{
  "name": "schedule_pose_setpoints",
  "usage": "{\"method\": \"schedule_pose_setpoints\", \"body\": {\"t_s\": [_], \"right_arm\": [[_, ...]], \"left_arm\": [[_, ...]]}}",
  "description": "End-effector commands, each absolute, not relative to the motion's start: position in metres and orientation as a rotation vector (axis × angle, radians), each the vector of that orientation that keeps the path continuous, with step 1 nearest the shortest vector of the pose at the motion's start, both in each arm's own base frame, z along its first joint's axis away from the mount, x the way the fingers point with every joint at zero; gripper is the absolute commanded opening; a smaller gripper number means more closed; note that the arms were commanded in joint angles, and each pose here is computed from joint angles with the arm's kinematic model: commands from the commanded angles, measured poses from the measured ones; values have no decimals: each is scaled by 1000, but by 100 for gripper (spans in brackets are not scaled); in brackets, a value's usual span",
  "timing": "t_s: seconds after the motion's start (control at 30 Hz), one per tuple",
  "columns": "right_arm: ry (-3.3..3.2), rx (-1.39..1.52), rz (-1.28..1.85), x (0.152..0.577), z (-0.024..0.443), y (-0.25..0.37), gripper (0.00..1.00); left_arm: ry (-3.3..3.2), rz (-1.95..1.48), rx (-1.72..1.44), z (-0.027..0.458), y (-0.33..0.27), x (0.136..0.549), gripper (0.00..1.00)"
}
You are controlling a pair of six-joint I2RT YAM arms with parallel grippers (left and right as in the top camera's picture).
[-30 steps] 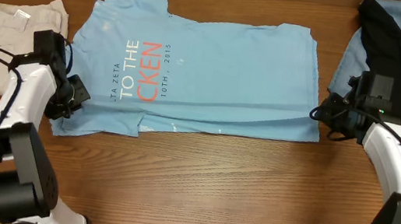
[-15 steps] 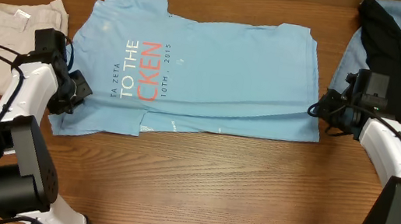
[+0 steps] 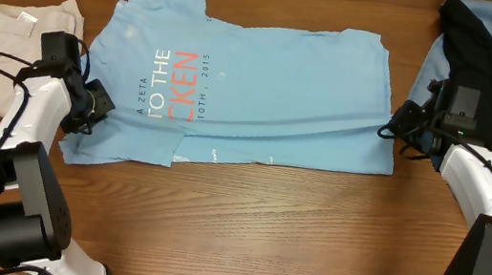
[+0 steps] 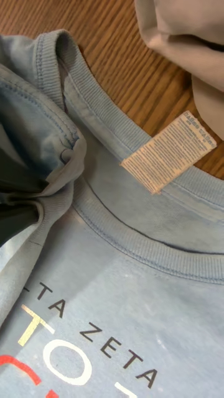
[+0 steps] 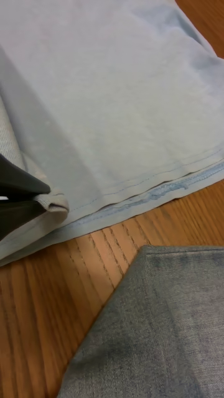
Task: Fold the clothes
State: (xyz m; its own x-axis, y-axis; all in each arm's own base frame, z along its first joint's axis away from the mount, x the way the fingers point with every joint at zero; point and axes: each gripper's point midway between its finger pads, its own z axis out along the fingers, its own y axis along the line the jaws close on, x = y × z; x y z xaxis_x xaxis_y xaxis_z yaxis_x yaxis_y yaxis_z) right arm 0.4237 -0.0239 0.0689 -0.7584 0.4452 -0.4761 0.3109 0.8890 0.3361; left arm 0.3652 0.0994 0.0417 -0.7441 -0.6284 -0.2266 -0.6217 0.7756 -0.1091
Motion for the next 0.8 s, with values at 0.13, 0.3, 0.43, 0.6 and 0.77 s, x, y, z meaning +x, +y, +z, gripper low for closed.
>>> {"method": "schedule_pose_setpoints", "body": {"t_s": [0.13, 0.3, 0.43, 0.6, 0.77], "right_arm": [[2476, 524, 318, 428, 71, -22, 4], [2475, 524, 318, 428, 71, -22, 4], [2472, 522, 318, 429, 72, -22, 6], [2473, 522, 317, 429, 72, -22, 31], [2486, 527, 316, 426, 70, -22, 49]], "left_arm": [[2699, -49, -997, 38, 102, 370, 11], [2663, -63, -995, 41, 103, 378, 16], [2643, -69, -1009, 42, 104, 381, 16], [2644, -69, -1009, 42, 104, 381, 16], [2652, -107, -1004, 41, 99, 381, 29]]}}
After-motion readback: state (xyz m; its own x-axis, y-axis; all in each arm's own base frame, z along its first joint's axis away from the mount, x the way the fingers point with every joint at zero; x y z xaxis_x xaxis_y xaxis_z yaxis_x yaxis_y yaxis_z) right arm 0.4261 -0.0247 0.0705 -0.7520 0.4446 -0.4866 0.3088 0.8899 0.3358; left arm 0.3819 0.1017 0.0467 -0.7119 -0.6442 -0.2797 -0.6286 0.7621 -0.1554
